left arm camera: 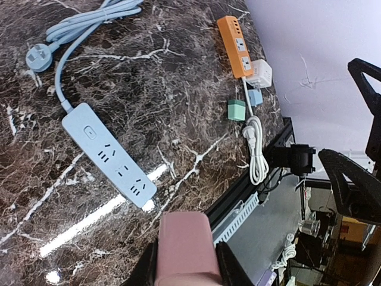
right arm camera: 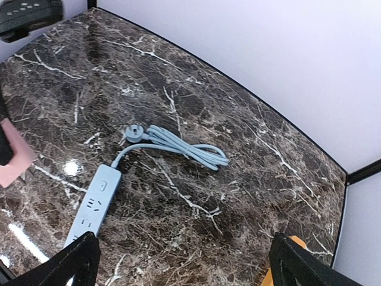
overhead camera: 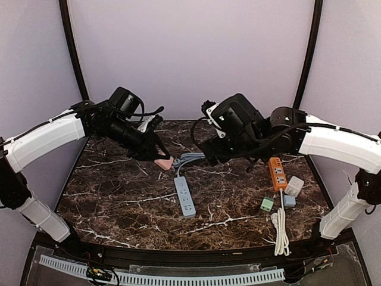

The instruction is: Insert the plug

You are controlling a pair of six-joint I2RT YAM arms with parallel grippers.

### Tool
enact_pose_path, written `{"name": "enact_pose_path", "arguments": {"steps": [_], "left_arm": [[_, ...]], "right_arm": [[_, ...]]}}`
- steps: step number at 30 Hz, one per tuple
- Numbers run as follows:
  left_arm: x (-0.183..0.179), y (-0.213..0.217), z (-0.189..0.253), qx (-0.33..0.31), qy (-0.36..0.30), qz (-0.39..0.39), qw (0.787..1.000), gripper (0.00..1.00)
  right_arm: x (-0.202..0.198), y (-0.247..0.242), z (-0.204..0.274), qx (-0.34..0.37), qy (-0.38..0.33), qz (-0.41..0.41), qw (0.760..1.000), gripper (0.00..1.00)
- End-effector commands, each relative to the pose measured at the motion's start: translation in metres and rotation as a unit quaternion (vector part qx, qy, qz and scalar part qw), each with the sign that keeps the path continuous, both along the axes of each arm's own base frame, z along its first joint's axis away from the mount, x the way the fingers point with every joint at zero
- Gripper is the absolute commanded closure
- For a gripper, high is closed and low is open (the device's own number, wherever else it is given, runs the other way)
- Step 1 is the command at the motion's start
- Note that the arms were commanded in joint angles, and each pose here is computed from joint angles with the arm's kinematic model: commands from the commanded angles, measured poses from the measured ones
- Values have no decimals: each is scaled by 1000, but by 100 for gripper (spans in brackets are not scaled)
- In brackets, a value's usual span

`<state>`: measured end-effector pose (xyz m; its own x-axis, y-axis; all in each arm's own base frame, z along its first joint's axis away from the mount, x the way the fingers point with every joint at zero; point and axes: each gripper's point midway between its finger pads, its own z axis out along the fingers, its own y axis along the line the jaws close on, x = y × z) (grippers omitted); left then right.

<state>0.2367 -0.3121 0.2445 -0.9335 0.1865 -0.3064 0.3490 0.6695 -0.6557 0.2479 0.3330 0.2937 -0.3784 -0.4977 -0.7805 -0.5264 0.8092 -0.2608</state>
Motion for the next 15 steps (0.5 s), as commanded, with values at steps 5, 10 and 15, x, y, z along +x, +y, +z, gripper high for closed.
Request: {"name": "enact_pose_path", "arguments": {"steps": [5, 10, 15], "left_arm": [[4, 10, 2, 44, 19, 117, 992, 99], [0, 0, -1, 79, 31, 142, 986, 99], [-2, -10, -15, 117, 35, 157, 980, 99]], "right_arm": [[46, -49, -14, 41, 83, -103, 990, 1], [43, -63, -27, 63, 111, -106, 986, 2], [36, -75, -27, 88, 111, -98, 985, 2]]}}
